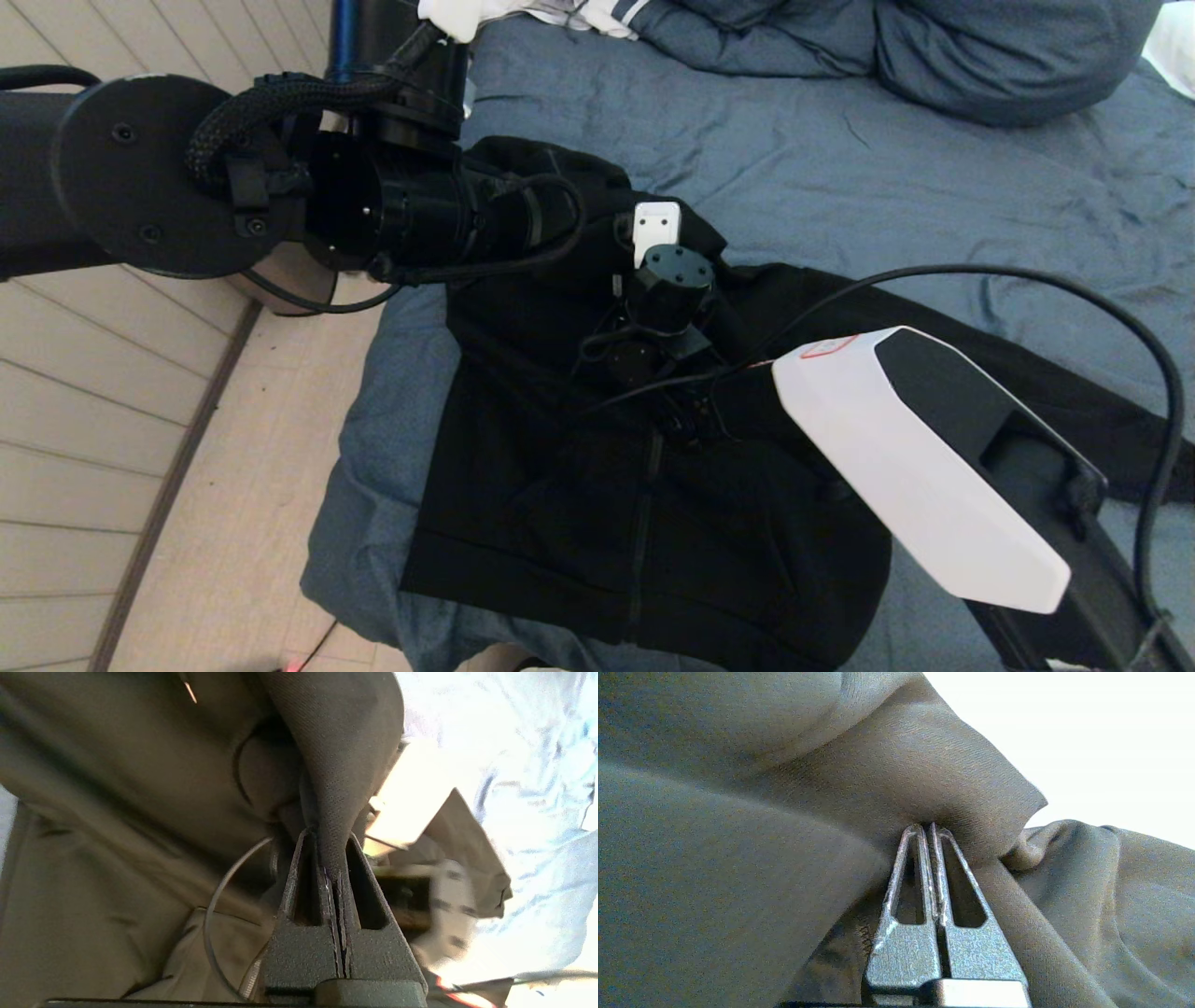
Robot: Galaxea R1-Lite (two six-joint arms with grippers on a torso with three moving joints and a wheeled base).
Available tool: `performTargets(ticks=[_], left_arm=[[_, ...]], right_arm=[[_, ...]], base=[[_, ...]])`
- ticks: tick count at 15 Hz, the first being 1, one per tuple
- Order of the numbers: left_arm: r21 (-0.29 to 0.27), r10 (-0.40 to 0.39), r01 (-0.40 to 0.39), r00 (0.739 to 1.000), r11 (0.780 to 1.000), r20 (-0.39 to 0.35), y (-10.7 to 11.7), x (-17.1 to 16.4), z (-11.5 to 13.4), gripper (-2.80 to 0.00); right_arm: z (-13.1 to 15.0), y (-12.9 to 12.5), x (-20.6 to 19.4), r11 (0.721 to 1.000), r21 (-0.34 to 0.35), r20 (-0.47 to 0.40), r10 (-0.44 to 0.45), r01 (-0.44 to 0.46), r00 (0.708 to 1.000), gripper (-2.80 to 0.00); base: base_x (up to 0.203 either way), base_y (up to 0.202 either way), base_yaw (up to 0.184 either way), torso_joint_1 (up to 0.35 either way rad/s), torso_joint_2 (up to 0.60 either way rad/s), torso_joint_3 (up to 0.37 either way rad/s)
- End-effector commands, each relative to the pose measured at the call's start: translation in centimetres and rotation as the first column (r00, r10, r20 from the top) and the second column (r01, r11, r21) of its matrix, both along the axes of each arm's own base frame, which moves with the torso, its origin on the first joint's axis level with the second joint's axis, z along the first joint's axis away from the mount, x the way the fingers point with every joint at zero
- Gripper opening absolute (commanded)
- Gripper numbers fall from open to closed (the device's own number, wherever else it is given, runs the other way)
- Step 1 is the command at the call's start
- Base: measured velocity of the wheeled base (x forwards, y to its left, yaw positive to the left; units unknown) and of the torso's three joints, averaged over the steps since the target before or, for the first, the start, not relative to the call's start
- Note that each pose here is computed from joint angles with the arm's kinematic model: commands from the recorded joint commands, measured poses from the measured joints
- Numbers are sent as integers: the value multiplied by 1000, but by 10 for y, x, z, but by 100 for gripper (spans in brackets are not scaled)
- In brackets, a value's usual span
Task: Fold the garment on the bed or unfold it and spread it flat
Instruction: Unfold the black sweatshirt
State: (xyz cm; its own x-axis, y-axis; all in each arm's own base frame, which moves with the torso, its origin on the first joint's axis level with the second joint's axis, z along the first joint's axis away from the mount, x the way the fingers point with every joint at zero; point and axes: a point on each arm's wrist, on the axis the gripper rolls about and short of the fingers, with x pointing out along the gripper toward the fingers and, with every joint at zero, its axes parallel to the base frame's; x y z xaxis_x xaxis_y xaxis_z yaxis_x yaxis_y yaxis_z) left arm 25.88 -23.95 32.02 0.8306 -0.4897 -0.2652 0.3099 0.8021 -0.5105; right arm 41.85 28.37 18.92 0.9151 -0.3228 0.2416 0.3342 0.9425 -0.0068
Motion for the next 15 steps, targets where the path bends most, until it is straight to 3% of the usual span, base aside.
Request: performTargets(ticks=[1, 2, 5, 8, 11, 15], left_arm=[[0, 1, -1, 1000, 1000, -5, -2, 1, -1, -280], [3, 2, -2, 1000, 1000, -8, -3, 2, -3, 0], [20, 2, -2, 1000, 1000, -11, 0, -1, -5, 0], [56, 49, -48, 999, 997, -21, 9, -9, -12, 0], [98, 86, -81, 995, 992, -47, 30, -29, -25, 0], [75, 94, -92, 995, 993, -16, 55, -55, -44, 0]], right_arm=[[-8, -1, 6, 1000, -4, -3, -12, 12, 1000, -280], [-3, 0, 6, 1000, -1, 5, -11, 11, 1000, -280], [11, -1, 8, 999, -30, 29, -28, 28, 999, -280], [23, -28, 19, 996, -23, 45, -84, 85, 995, -280], [36, -73, 36, 986, -17, 66, -166, 167, 984, -280], [44, -155, 62, 949, -17, 86, -312, 315, 946, -280]], base=[[0, 0, 0, 0, 0, 0], [0, 0, 0, 0, 0, 0], [0, 0, 0, 0, 0, 0], [0, 0, 0, 0, 0, 0], [0, 0, 0, 0, 0, 0], [0, 0, 0, 0, 0, 0]])
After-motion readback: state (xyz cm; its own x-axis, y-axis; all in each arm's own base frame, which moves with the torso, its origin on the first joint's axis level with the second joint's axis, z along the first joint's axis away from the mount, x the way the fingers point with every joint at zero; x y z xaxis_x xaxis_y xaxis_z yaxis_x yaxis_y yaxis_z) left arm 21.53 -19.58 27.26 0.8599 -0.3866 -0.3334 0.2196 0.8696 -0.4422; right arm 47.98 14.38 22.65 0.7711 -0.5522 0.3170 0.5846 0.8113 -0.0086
